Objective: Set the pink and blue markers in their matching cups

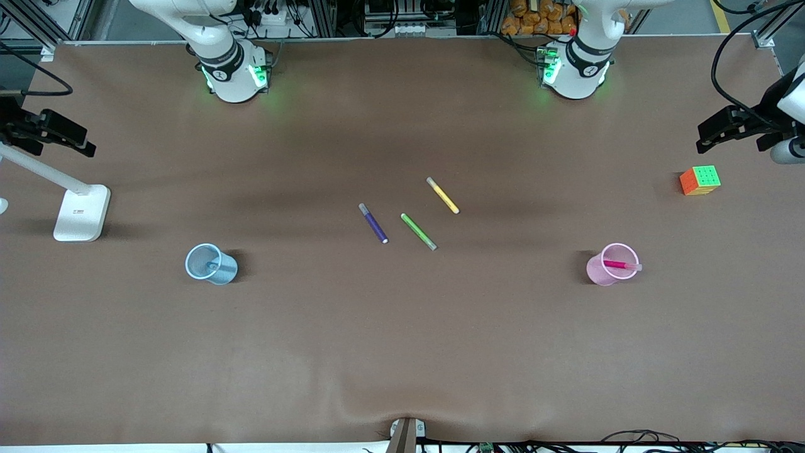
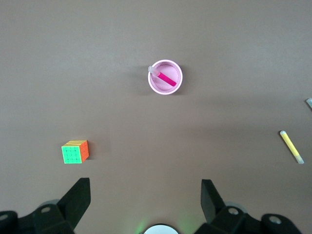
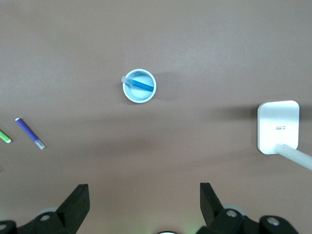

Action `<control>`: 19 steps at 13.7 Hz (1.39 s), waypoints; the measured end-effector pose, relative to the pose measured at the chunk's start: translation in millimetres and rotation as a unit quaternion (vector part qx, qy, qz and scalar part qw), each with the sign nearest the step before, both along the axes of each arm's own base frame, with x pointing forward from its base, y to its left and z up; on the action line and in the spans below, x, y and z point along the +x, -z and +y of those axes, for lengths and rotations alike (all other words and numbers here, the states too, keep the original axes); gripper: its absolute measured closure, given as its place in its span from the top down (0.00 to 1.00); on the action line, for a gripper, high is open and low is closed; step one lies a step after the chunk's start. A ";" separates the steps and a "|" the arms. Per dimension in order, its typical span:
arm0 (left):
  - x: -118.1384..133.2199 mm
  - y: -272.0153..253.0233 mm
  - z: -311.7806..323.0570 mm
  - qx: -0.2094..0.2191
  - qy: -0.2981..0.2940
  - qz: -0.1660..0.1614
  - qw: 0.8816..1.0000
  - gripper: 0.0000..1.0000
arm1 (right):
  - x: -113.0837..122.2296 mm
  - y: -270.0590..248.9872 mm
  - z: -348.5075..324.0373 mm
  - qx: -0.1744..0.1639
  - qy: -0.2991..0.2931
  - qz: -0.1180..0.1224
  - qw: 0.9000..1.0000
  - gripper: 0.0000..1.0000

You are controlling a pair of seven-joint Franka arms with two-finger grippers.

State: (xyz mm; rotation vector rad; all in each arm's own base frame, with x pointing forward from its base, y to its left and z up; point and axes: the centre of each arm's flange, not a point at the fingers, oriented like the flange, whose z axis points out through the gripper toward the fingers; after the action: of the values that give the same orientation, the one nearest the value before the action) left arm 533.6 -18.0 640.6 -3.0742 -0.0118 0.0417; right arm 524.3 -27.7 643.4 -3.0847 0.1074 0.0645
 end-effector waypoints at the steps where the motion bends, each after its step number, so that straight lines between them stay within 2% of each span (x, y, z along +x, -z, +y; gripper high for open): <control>1: 0.9 0.7 0.0 0.000 0.000 0.001 1.000 1.00 | -0.2 -1.4 1.1 0.000 -0.001 -0.003 1.000 1.00; 19: 2.6 2.8 -5.2 -0.014 0.002 0.006 1.000 1.00 | 0.2 -1.1 11.0 -0.001 -0.010 -0.003 1.000 1.00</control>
State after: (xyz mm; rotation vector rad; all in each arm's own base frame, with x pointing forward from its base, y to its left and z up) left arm 536.2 -23.2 637.9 -3.1014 -0.0038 0.0600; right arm 524.5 -16.7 644.5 -3.0887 0.0752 0.0575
